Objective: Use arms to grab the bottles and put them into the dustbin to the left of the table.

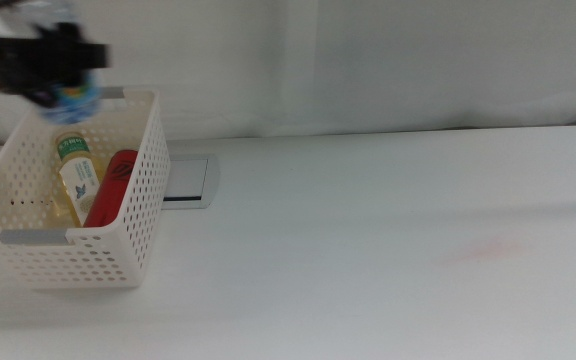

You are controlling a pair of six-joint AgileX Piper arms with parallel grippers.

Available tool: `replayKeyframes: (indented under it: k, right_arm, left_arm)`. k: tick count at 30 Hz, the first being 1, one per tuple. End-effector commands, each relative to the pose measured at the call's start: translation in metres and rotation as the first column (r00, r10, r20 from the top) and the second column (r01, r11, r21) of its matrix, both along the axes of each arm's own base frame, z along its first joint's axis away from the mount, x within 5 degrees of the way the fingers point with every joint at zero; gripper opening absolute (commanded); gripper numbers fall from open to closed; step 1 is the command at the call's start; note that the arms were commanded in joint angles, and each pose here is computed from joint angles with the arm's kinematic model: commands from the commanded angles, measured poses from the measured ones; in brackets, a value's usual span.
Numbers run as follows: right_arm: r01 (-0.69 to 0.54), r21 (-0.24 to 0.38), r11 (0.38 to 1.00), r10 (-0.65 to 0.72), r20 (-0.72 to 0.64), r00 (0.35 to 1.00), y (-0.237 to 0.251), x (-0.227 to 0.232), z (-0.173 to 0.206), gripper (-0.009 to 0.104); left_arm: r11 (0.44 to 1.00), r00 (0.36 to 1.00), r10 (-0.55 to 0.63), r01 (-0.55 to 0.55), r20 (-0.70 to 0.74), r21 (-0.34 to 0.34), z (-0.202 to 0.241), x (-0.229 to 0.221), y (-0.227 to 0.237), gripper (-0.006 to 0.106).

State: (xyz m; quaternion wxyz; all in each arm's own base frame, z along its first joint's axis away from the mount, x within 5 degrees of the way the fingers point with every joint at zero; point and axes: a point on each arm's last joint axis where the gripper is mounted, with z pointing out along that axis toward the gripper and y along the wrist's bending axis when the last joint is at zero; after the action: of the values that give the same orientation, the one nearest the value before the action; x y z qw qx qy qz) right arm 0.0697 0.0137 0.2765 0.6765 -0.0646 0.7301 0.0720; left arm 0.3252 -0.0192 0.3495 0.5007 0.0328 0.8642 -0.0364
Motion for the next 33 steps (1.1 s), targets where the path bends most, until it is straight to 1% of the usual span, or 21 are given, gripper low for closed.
replayKeyframes:
  k: [1,4,6,7,10,12,15,20,23,26,31,33]
  right_arm:
    - [0.008,-0.013,1.000,-0.007,0.019,1.000,-0.001,0.000,0.000,-0.003]
    - [0.008,-0.013,1.000,-0.007,0.019,1.000,-0.001,0.000,0.000,-0.003]
    - [0.008,-0.013,1.000,-0.007,0.019,1.000,-0.001,0.000,0.000,-0.003]
    - [0.008,-0.013,1.000,-0.007,0.021,1.000,-0.001,0.000,0.000,-0.003]
    - [0.008,-0.012,1.000,-0.007,0.026,1.000,-0.001,0.000,0.001,-0.003]
    - [0.008,-0.012,1.000,-0.007,0.026,1.000,-0.001,0.000,0.001,-0.003]
    - [0.007,-0.010,1.000,-0.007,0.025,1.000,-0.001,0.000,0.001,-0.003]
    - [0.008,-0.012,1.000,-0.007,0.026,1.000,-0.001,0.000,0.001,-0.003]
    - [0.008,-0.012,1.000,-0.007,0.026,1.000,-0.001,0.000,0.001,-0.003]
    - [0.008,-0.014,1.000,-0.007,0.019,1.000,-0.001,0.000,0.000,-0.003]
    - [0.008,-0.015,1.000,-0.008,0.013,1.000,-0.001,0.000,0.000,-0.003]
    - [0.008,-0.015,1.000,-0.008,0.013,1.000,-0.001,0.000,0.000,-0.003]
  left_arm:
    - [0.993,0.994,0.113,-0.113,0.009,0.012,0.013,-0.003,0.021,-0.003]
    - [0.979,0.978,0.200,-0.196,-0.059,0.063,0.006,-0.006,0.034,-0.003]
    - [0.973,0.969,0.221,-0.211,-0.111,0.098,-0.001,-0.006,0.036,-0.003]
    - [0.972,0.965,0.224,-0.211,-0.134,0.104,-0.006,-0.004,0.037,-0.003]
    - [0.972,0.955,0.227,-0.210,-0.189,0.104,-0.020,0.004,0.037,-0.003]
    - [0.973,0.949,0.226,-0.212,-0.220,0.087,-0.028,0.009,0.036,-0.003]
    - [0.974,0.938,0.226,-0.209,-0.265,0.091,-0.044,0.018,0.036,-0.003]
    - [0.976,0.913,0.218,-0.209,-0.345,0.063,-0.080,0.037,0.034,-0.003]
    - [0.977,0.906,0.212,-0.205,-0.365,0.059,-0.095,0.045,0.033,-0.003]
    - [0.976,0.893,0.210,-0.216,-0.397,0.028,-0.113,0.053,0.031,-0.003]
    - [0.976,0.884,0.209,-0.217,-0.418,0.030,-0.122,0.055,0.031,-0.003]
    - [0.975,0.892,0.211,-0.221,-0.401,0.021,-0.121,0.057,0.031,0.003]
